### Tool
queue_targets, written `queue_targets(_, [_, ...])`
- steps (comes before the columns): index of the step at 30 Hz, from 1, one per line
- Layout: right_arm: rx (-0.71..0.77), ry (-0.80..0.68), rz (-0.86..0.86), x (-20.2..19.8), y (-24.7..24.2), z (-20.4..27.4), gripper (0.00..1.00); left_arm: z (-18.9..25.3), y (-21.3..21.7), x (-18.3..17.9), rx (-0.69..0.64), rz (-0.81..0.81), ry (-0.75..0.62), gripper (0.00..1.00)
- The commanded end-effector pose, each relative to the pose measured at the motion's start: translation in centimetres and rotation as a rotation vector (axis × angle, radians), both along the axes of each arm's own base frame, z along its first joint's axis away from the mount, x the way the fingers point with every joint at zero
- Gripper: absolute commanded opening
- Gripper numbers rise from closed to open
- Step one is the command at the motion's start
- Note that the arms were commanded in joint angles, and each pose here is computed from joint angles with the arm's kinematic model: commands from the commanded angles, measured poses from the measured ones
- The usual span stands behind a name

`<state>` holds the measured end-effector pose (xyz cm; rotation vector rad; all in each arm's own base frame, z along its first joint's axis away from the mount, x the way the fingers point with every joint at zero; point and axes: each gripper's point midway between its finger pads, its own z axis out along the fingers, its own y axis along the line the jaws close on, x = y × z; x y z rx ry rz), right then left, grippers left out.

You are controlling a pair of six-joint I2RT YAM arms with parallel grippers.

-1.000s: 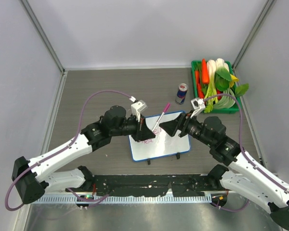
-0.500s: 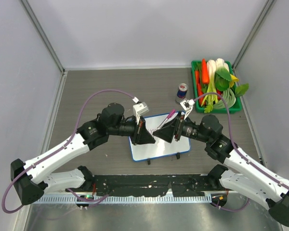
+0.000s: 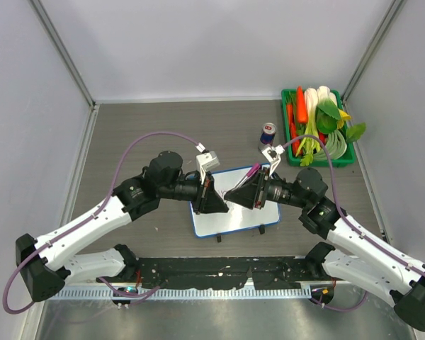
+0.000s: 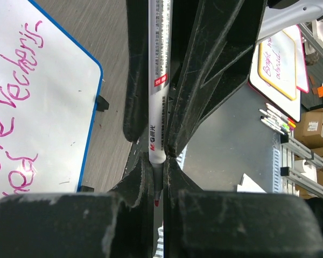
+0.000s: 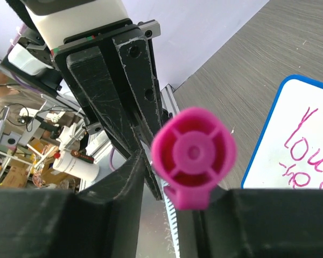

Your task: Write a sentence on the whiteboard

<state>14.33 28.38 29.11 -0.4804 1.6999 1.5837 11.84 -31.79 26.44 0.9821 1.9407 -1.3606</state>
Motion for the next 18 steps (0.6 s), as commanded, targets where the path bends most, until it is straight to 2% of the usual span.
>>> queue_targets(1, [0.04, -0.054, 0.048, -0.9, 0.0, 1.5, 0.27, 1.2, -0.1, -0.1, -0.028, -0.022, -0.036, 0.0])
queue_targets(2, [0.038, -0.049, 0.048, -0.9, 0.0, 1.4, 0.17, 1.1, -0.1, 0.0, -0.027, -0.021, -0.035, 0.0])
queue_targets(3, [0.033, -0.045, 0.04, -0.7, 0.0, 1.3, 0.02, 1.1, -0.1, 0.0, -0.024, -0.016, -0.035, 0.0])
queue_targets(7, [0.023, -0.046, 0.017, -0.4, -0.2, 1.0, 0.01, 0.6, 0.3, 0.1, -0.011, 0.011, -0.032, 0.02])
queue_targets(8, [0.011, -0.038, 0.007, -0.3, -0.3, 0.7, 0.01, 0.5, 0.5, 0.3, -0.012, 0.029, -0.032, 0.14])
queue_targets(11, [-0.024, -0.039, -0.103, 1.2, -1.1, 0.1, 0.01, -0.9, 1.1, 0.8, -0.006, 0.113, 0.003, 0.63])
queue_targets(12, [-0.053, -0.029, -0.157, 2.0, -1.4, -0.6, 0.02, -1.5, 1.5, 1.4, 0.001, 0.174, 0.013, 0.71])
queue_targets(14, [-0.092, -0.005, -0.245, 3.1, -2.3, -1.7, 0.02, -3.5, 2.5, 2.3, 0.044, 0.285, 0.049, 0.8])
queue_targets(18, [-0.191, 0.045, -0.436, 5.3, -4.7, -4.4, 0.02, -7.7, 3.7, 2.5, 0.09, 0.436, 0.158, 0.83])
